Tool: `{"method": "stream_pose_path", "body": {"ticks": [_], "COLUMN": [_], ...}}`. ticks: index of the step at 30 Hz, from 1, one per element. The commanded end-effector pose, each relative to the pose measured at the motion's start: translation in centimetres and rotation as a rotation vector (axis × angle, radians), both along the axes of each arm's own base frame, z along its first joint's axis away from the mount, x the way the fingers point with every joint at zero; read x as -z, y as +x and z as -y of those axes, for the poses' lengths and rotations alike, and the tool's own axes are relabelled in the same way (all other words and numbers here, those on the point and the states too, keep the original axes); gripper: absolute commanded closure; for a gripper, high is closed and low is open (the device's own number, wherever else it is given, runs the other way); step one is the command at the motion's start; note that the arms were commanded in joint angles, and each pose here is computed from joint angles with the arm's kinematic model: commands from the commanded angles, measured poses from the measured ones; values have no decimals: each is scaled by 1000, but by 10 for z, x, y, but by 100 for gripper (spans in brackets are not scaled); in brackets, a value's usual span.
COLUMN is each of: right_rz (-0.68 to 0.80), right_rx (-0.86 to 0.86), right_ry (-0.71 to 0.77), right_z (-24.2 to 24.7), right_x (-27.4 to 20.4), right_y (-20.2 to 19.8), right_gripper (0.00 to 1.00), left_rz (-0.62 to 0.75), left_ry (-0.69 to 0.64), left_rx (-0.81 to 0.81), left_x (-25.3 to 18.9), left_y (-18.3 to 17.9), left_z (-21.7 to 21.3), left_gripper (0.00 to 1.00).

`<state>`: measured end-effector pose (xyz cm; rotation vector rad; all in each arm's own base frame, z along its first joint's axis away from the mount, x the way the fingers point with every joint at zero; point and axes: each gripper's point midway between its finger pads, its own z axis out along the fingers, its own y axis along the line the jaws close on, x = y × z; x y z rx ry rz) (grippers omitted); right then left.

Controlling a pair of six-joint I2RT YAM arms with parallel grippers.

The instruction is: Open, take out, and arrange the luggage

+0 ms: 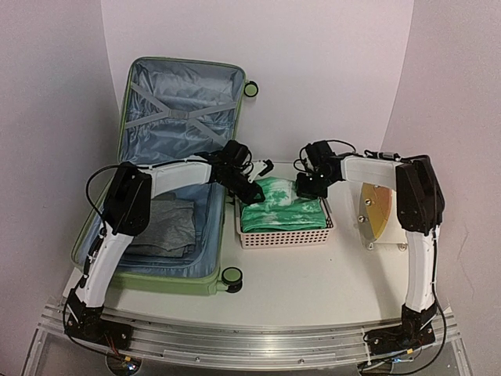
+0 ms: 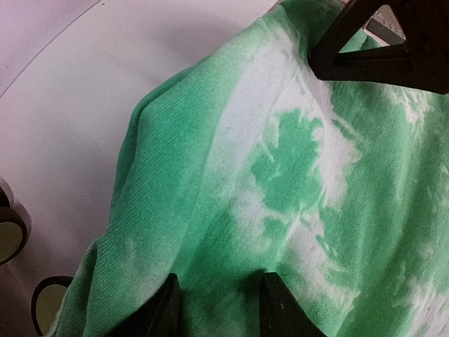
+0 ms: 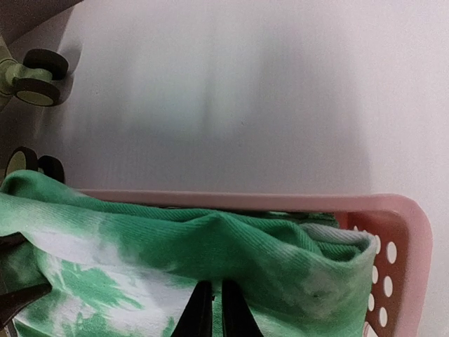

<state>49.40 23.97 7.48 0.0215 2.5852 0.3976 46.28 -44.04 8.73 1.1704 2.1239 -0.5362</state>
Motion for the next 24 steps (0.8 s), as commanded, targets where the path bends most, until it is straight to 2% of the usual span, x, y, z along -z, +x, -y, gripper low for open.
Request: {"method": "stream_pose_path", "body": {"ticks": [1,2,5,6,7,8,10,12,15,17,20,24], "right_rz": [157,210,266,299,310,324,350,373,378,339,352,310], "right_rx": [13,-14,-50,-59,-66,-72,-90,-129,-203,-274,-329,-384], "right_ry": [-20,-6,24,69,93,145,238,310,400,448,502,572], "right_z": [8,-1,-18,-32,-40,-53,-77,-109,-175,-235,-285,-355], "right_x": [-70,-97,-129,-153,-162,-177,-199,-216,-227,-211,-212,-171], "right_y": [16,13,5,-2,-7,-12,-19,-30,-49,-66,-80,-103], "right_gripper": [91,88,81,73,69,61,53,49,48,43,42,43], "left_rz": [98,113,128,148,154,161,128,81,-18,-57,-115,-227], "left_ry": [-11,-59,-133,-190,-200,-213,-215,-236,-236,-184,-158,-107], "left_rx": [-60,-22,37,88,100,115,112,68,-81,-218,-358,-570], "left_x": [-60,-88,-132,-170,-179,-197,-212,-225,-223,-207,-186,-127], "left_y": [28,20,5,-11,-17,-27,-38,-39,-30,-23,-21,-36], "left_z": [-33,-29,-24,-25,-26,-31,-45,-71,-138,-193,-252,-340], "left_gripper": [59,56,51,44,42,36,29,23,19,18,18,20]}}
